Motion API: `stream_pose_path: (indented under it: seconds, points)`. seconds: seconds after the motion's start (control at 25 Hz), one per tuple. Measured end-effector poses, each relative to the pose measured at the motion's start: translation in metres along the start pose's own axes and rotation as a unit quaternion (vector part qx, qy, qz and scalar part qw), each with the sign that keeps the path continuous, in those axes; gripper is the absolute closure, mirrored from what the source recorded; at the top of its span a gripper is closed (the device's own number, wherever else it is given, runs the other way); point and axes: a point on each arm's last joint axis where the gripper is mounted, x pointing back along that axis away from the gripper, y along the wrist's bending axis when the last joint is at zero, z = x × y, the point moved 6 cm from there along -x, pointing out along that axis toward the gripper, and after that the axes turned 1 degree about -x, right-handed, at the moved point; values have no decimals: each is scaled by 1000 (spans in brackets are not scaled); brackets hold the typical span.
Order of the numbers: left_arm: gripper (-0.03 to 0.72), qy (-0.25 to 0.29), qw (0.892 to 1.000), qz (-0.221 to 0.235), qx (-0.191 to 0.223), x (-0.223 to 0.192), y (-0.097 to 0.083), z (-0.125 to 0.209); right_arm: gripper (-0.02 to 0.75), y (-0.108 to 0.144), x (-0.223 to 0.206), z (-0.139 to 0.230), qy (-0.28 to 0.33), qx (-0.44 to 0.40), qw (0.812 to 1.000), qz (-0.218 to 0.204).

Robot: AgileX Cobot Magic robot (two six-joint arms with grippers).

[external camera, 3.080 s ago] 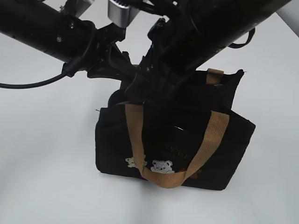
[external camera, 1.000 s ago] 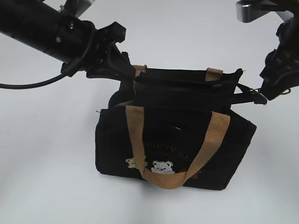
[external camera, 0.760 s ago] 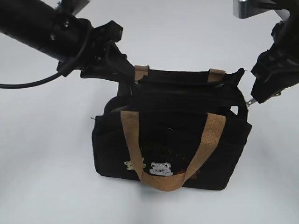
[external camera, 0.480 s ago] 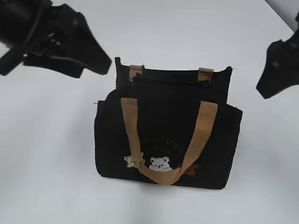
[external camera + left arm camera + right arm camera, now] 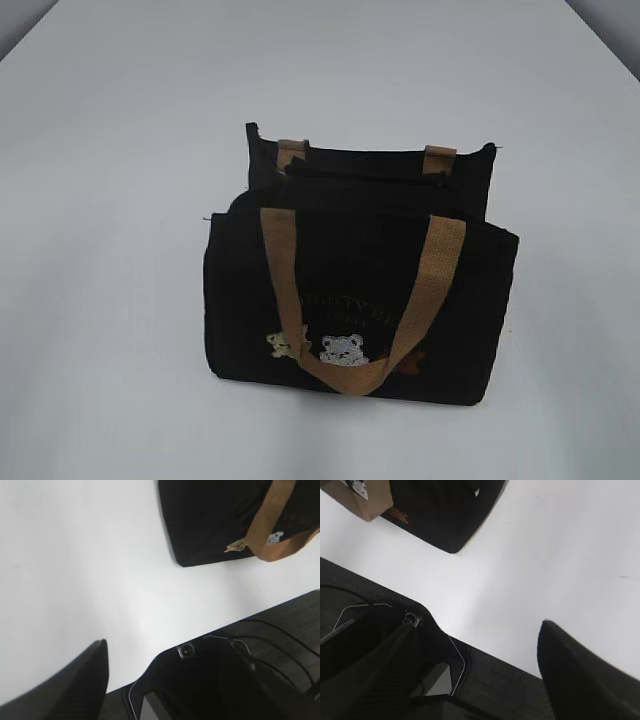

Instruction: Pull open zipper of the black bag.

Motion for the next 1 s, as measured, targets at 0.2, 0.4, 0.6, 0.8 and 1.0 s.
stream_pose_path:
  seconds: [0.2, 0.4, 0.6, 0.8, 1.0]
  points:
    - [169, -86, 996, -19, -10, 18, 4, 66, 167, 5, 8, 56, -64, 6, 998, 4]
    - [169, -194, 981, -18, -19, 27, 3, 103, 167, 7, 6, 94, -130, 13, 991, 8]
    - [169, -232, 972, -17, -20, 25, 4, 104, 167, 8, 11, 102, -190, 28, 981, 14]
    - [178, -232, 973, -8, -15, 15, 2, 97, 167, 7, 6, 96, -215, 30, 976, 17]
    - [183, -233, 972, -6, -14, 15, 2, 95, 167, 7, 6, 95, -220, 30, 975, 18]
